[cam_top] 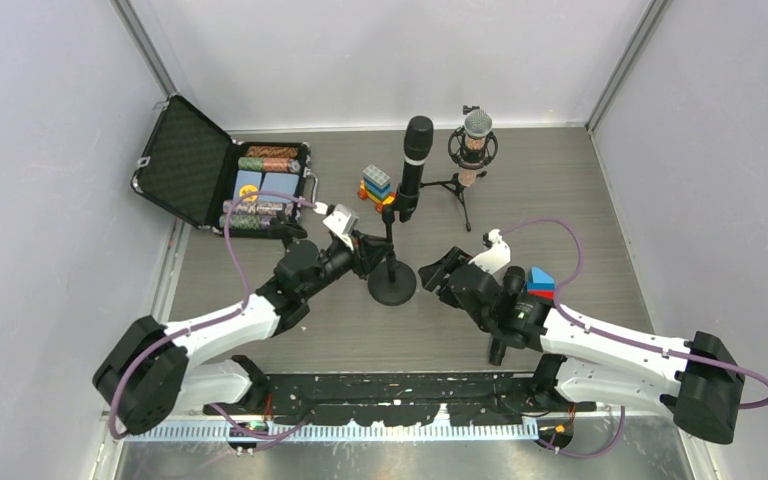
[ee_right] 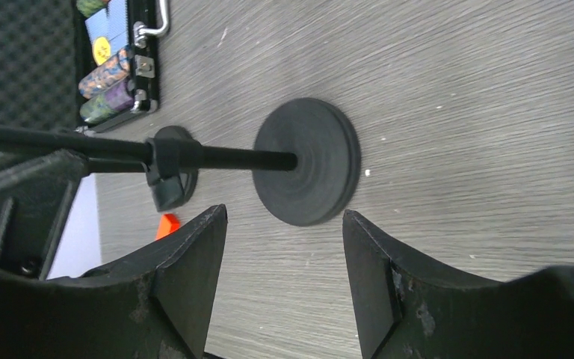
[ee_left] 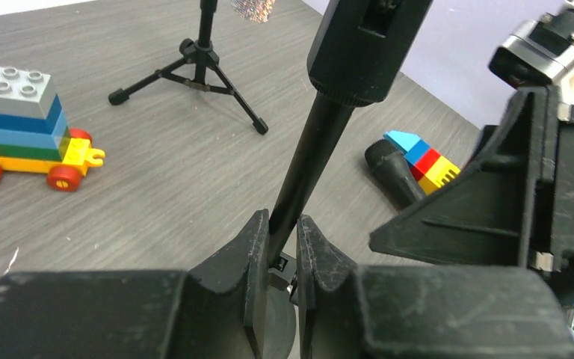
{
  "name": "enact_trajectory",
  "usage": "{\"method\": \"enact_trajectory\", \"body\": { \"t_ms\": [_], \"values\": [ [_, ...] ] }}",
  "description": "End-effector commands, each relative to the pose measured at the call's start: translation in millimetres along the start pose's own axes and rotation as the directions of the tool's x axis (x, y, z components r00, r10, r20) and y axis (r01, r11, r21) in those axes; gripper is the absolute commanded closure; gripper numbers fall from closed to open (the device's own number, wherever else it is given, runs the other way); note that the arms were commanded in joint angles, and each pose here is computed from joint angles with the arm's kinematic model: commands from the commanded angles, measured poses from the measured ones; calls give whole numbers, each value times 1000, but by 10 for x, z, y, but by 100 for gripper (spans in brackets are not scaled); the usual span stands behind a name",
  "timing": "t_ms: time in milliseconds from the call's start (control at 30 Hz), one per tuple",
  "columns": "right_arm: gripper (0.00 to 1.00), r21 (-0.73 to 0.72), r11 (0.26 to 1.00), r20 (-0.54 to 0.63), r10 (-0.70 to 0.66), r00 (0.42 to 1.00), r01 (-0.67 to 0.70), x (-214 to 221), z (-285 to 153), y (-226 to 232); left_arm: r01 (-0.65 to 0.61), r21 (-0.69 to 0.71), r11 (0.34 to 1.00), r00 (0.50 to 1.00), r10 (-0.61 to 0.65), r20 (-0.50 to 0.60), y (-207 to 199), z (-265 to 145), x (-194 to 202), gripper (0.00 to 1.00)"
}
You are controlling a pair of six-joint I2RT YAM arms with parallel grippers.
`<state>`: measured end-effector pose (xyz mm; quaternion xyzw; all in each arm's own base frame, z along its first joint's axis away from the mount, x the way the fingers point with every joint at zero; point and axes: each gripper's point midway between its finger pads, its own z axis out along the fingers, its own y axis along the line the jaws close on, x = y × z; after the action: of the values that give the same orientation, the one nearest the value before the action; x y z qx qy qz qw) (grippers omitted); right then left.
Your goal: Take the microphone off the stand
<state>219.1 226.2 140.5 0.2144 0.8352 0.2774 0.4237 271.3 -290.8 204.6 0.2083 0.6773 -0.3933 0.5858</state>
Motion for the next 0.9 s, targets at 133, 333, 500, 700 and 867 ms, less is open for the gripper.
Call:
{"method": "enact_trajectory", "body": {
  "t_ms": [133,333,500,700,867],
  "values": [
    [37,-149,978,-27,145,989,-148,40,19,321,2,-16,1000,1000,-2,-7,-270,-219,93,84],
    [37,-86,994,-2,72,997,-72,-21,9,241,-62,41,997,997,63,-38,-368,-189,76,60],
    [37,-92,993,-19,69,997,-71,-13,-31,248,-143,76,987,987,147,-60,-427,-127,-35,45],
    [38,-70,994,-36,80,996,-82,50,-34,134,-224,69,972,974,225,-4,-408,-46,-193,39],
    [38,-106,991,-68,73,995,-80,96,-68,193,-249,104,963,967,252,-24,-448,42,-175,40]
  ]
}}
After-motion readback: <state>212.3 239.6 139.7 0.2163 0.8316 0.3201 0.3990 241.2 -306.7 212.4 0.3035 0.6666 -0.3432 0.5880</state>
